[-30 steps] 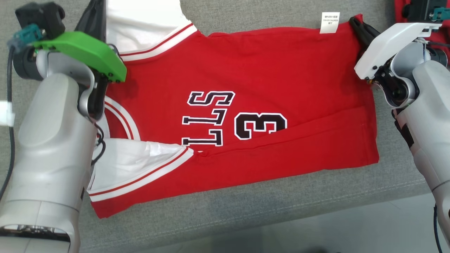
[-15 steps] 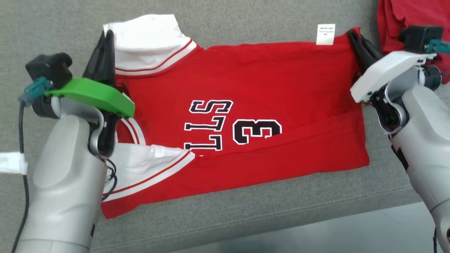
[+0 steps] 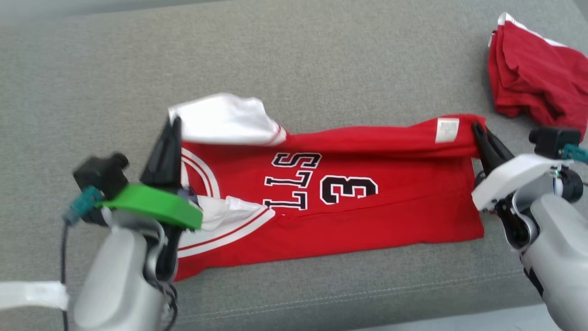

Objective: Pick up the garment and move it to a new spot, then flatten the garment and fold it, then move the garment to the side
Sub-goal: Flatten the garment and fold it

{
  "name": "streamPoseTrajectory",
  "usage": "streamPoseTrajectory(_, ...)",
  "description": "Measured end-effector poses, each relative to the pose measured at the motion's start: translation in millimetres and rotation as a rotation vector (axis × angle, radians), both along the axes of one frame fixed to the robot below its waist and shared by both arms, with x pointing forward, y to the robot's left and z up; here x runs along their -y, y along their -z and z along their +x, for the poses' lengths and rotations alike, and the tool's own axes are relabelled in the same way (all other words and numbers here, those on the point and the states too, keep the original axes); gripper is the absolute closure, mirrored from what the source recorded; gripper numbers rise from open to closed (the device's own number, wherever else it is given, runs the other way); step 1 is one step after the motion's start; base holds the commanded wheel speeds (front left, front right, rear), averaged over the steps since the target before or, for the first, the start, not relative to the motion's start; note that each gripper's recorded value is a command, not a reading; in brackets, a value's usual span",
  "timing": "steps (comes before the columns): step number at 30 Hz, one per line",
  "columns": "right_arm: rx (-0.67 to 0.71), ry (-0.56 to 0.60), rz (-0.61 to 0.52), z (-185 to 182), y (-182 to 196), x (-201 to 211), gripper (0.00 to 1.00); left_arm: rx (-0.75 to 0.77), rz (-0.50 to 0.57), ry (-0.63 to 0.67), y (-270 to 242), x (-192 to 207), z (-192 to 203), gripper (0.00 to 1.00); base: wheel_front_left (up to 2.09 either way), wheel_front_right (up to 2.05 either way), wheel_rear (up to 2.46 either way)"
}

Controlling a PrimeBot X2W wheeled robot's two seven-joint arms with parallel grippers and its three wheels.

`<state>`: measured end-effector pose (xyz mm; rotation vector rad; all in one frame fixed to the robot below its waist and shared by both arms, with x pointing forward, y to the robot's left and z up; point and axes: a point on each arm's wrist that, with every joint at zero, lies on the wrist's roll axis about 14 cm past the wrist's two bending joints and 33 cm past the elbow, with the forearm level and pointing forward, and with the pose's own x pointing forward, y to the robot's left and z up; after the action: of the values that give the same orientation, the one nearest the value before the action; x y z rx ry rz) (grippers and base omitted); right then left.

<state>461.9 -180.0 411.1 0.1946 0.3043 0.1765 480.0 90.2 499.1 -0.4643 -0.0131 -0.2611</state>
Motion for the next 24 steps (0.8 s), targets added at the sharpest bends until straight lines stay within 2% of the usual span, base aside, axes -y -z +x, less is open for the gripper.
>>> streamPoseTrajectory(5,-0.016,0.002,0.031,-22,5,-6,1.00,-0.068,-0.021,-0.022,17,-2,-46,1.00,0.00,0.00,0.00)
streamPoseTrajectory(9,-0.019,-0.012,0.062,-36,6,-18,1.00,-0.131,-0.044,-0.106,31,-22,-84,1.00,0.00,0.00,0.00)
streamPoseTrajectory(14,-0.030,-0.031,0.086,-51,8,-30,1.00,-0.158,-0.066,-0.147,33,-31,-111,1.00,0.00,0.00,0.00)
streamPoseTrajectory(20,-0.041,-0.052,0.086,-65,10,-39,1.00,-0.210,-0.065,-0.093,44,-15,-131,1.00,0.00,0.00,0.00)
streamPoseTrajectory(22,-0.052,-0.050,0.072,-70,14,-35,0.96,-0.211,-0.065,-0.087,44,-13,-130,1.00,0.00,0.00,0.00)
streamPoseTrajectory(23,-0.057,-0.047,0.068,-72,16,-34,0.89,-0.214,-0.061,-0.088,44,-13,-130,0.93,0.00,0.00,0.00)
streamPoseTrajectory(24,-0.061,-0.046,0.063,-74,17,-33,0.80,-0.222,-0.058,-0.089,46,-13,-130,0.71,0.00,0.00,0.00)
